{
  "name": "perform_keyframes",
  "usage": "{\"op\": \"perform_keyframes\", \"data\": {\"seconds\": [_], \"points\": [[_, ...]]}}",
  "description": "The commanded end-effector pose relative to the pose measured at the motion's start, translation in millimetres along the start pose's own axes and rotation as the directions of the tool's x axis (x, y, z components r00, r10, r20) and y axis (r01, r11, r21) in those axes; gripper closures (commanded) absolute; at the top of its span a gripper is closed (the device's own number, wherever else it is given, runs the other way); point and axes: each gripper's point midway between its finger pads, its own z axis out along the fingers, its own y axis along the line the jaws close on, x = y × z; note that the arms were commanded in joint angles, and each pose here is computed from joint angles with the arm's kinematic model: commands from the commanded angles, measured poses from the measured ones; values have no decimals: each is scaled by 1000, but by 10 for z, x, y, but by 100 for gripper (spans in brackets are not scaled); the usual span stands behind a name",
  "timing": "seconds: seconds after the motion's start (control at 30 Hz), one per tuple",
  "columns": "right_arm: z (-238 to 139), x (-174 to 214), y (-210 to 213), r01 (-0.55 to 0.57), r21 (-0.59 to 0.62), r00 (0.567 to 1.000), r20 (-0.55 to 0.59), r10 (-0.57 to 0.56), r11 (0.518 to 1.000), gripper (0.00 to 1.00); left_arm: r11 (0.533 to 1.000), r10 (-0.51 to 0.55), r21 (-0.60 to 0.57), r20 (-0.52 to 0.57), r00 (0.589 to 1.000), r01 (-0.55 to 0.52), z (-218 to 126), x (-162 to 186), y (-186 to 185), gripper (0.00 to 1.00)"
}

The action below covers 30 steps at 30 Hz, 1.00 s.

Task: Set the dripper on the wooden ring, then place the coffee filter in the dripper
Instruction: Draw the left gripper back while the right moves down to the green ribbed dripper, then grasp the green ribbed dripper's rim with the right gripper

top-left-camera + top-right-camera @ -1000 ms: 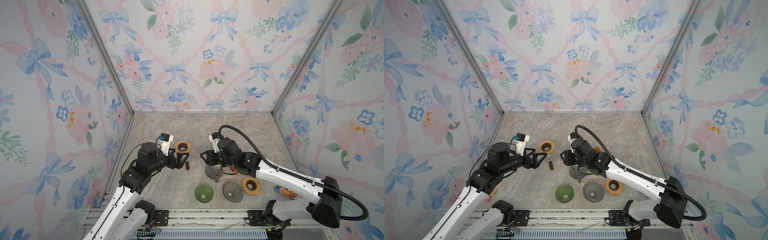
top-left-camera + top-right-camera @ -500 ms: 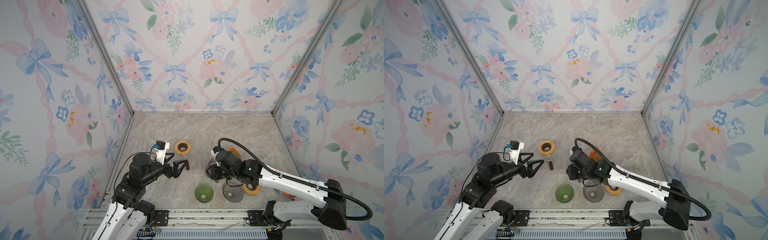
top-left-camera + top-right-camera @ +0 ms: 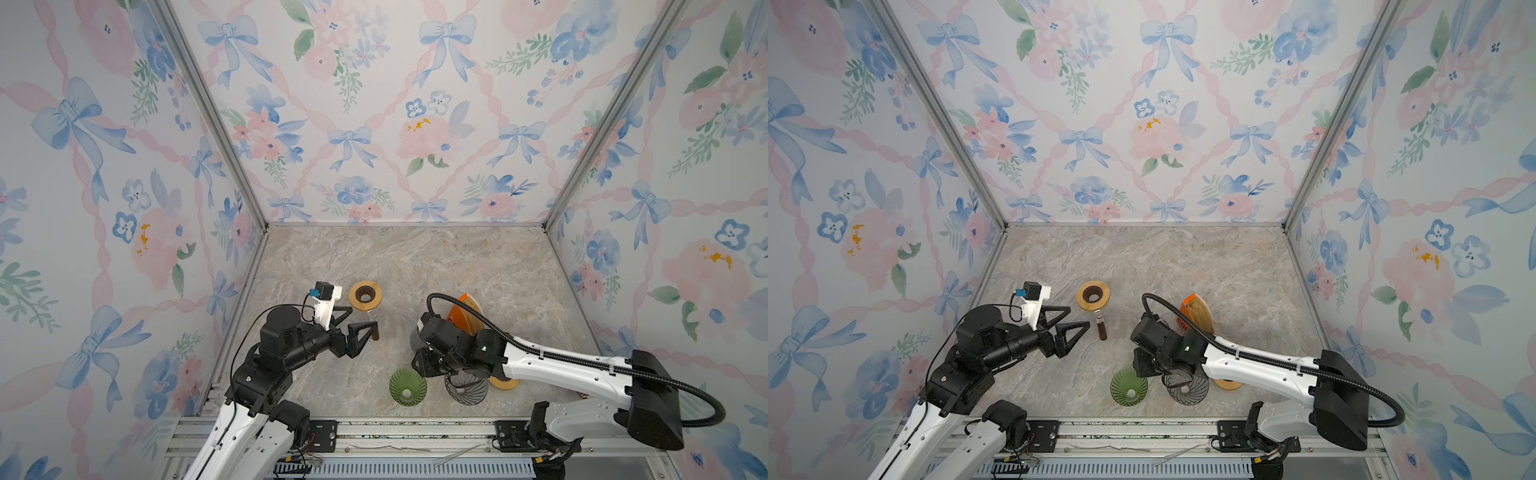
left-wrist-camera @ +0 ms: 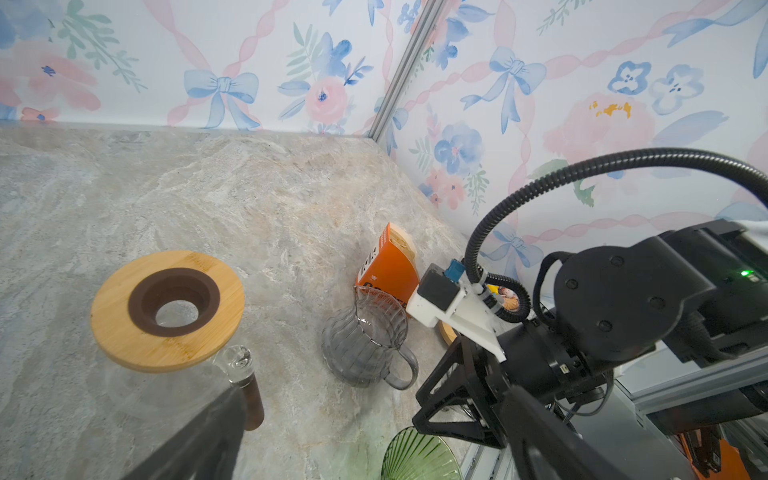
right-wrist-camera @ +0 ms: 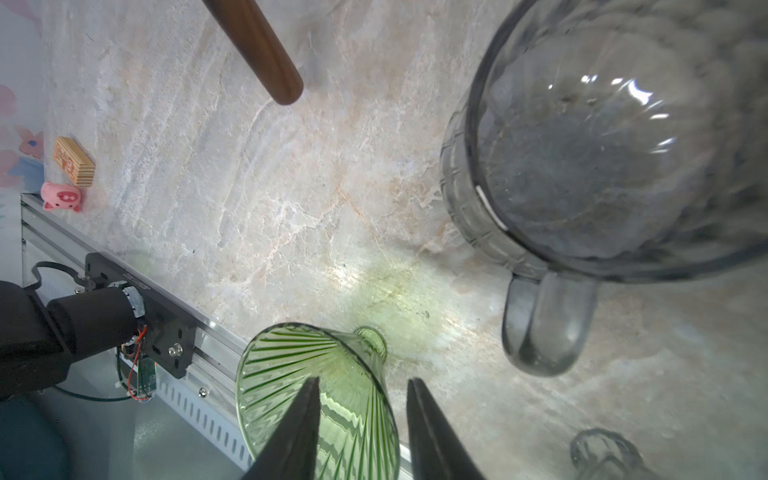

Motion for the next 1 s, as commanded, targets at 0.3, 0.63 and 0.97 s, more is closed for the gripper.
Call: {"op": "perform_keyframes", "data": {"seconds": [0.3,0.63,0.97], "points": [[194,353,-121,29,55,993,-118,-22,998,62,999,31,29,6,1000,-31,14,5,-43,2],[385,475,-156,35,54,986,-164,-26,998,66,999,30,28,3,1000,-30,21,8,-39,2],[511,498,-83,53,40,985,-167,-46,998,74,999,32,24,10,999,-33,10,-1,-37,2]]}}
